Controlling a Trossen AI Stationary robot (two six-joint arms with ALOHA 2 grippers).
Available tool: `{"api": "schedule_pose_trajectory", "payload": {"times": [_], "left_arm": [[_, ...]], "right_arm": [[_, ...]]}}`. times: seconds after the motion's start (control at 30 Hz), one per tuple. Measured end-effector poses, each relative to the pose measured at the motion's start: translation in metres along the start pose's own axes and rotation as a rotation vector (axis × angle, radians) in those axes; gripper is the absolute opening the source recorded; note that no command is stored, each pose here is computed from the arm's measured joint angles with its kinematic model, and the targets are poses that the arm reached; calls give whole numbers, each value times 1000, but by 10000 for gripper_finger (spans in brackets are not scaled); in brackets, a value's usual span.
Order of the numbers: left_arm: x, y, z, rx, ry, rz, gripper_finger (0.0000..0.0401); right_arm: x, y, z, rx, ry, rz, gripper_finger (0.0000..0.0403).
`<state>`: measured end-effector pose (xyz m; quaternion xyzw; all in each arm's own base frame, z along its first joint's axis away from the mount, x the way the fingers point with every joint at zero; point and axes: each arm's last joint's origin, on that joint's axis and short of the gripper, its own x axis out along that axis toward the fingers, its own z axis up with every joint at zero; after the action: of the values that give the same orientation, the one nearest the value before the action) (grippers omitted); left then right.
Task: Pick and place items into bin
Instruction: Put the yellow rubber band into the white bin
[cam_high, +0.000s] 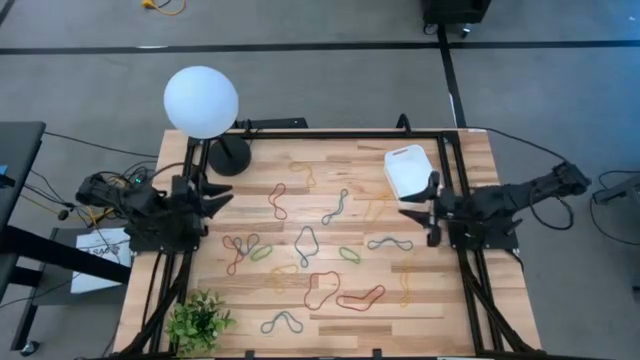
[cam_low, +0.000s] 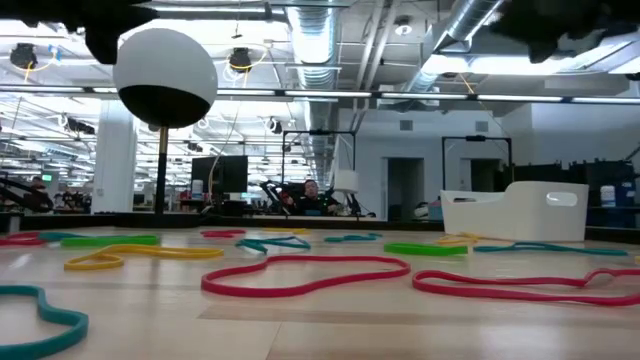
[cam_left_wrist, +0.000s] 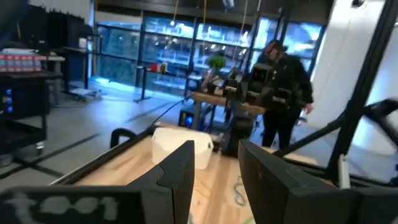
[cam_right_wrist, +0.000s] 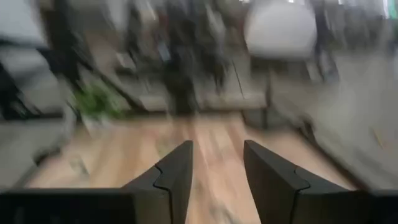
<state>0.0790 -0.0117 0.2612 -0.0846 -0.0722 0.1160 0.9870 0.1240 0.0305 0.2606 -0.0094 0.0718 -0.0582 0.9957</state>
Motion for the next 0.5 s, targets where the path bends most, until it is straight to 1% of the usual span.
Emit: {"api": "schedule_pose_trajectory", "payload": {"times": [0.07,0.13,0.2,0.27,0.33,0.37,0.43,0.5], "left_arm": [[5,-4,4,24,29,13,114],[12,-8,5,53,58,31,114],[19,-11,2,92,95,58,114],[26,-15,-4,148,137,92,114],[31,-17,-9,181,171,129,114],[34,-18,-12,173,180,152,114],[38,-19,-14,138,184,190,114],[41,-21,-16,112,187,201,114]], "right_arm": [[14,1,8,68,120,-54,141],[31,3,10,114,247,-115,141],[49,5,5,91,388,-149,140],[69,7,3,33,493,-155,138],[87,8,-3,-31,605,-136,137],[96,9,-7,-52,655,-114,136],[115,11,-13,-40,730,-57,133],[132,12,-19,4,800,18,130]]}}
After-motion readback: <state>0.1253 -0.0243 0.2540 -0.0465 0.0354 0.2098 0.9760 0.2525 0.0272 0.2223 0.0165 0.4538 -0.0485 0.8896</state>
